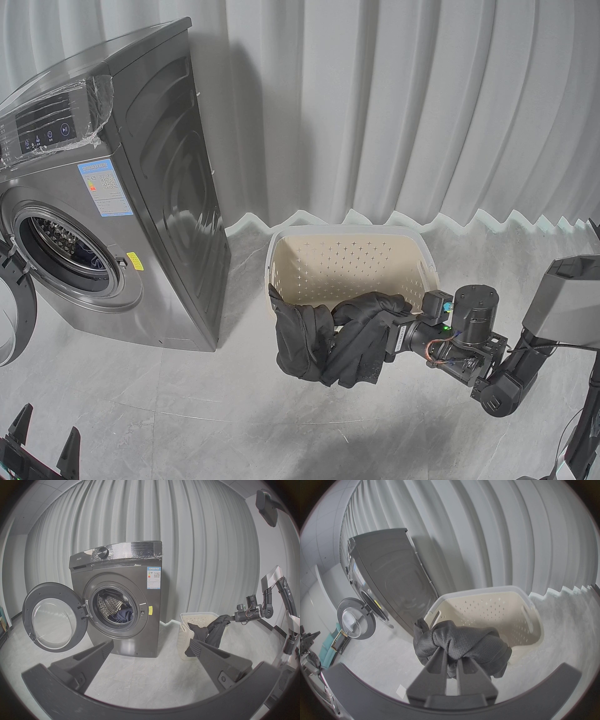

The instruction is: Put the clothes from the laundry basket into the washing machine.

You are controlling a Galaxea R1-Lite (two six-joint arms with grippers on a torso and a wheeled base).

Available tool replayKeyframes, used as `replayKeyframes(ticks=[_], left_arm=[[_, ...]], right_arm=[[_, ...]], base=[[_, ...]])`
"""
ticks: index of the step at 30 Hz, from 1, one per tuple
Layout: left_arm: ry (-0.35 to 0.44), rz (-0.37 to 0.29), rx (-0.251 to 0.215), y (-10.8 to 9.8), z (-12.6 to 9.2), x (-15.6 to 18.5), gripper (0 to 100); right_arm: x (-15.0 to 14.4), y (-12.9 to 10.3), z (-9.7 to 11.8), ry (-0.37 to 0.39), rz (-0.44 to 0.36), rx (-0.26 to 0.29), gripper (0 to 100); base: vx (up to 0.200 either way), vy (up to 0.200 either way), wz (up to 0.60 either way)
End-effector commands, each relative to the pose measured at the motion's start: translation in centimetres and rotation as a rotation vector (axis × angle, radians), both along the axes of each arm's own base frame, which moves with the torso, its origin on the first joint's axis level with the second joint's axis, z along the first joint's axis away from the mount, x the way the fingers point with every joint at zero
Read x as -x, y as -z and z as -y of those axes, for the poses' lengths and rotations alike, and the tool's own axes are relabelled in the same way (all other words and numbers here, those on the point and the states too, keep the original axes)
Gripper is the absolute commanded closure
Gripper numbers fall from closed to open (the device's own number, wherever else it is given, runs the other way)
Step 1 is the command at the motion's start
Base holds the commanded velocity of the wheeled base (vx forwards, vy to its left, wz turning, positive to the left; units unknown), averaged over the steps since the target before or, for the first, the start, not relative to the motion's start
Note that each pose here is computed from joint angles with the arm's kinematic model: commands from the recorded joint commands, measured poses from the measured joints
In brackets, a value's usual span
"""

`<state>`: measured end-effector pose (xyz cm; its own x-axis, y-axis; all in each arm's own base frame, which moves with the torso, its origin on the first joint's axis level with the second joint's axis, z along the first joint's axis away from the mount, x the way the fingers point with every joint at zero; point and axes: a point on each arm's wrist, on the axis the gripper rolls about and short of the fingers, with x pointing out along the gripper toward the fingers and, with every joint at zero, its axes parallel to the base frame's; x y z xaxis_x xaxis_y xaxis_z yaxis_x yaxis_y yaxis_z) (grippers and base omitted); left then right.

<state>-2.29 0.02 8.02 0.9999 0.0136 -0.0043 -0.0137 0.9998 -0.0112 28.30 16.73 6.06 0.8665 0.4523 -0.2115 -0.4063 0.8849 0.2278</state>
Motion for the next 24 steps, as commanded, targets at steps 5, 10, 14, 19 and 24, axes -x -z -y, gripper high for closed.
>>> replayKeyframes(ticks=[5,10,14,19,24], left_arm=[[0.003,0.001,-0.001,0.5,0.0,0.0,0],[0.003,0.001,-0.005,0.5,0.0,0.0,0],[0.003,0.0,-0.01,0.5,0.0,0.0,0],[0.003,0.001,-0.013,0.5,0.0,0.0,0],[0.003,-0.001,-0.013,0.5,0.0,0.0,0]], right_arm=[[1.7,-3.2,0.7,0.028,0.139,-0.038,100],[2.7,-4.8,1.3,0.023,0.208,-0.033,100],[3.7,-7.0,1.3,0.006,0.281,-0.045,100],[4.7,-8.9,1.4,0.0,0.322,-0.046,100],[5.2,-10.3,1.7,0.003,0.346,-0.057,100]], base=[[0.0,0.0,0.0],[0.0,0.0,0.0],[0.0,0.0,0.0],[0.0,0.0,0.0],[0.0,0.0,0.0]])
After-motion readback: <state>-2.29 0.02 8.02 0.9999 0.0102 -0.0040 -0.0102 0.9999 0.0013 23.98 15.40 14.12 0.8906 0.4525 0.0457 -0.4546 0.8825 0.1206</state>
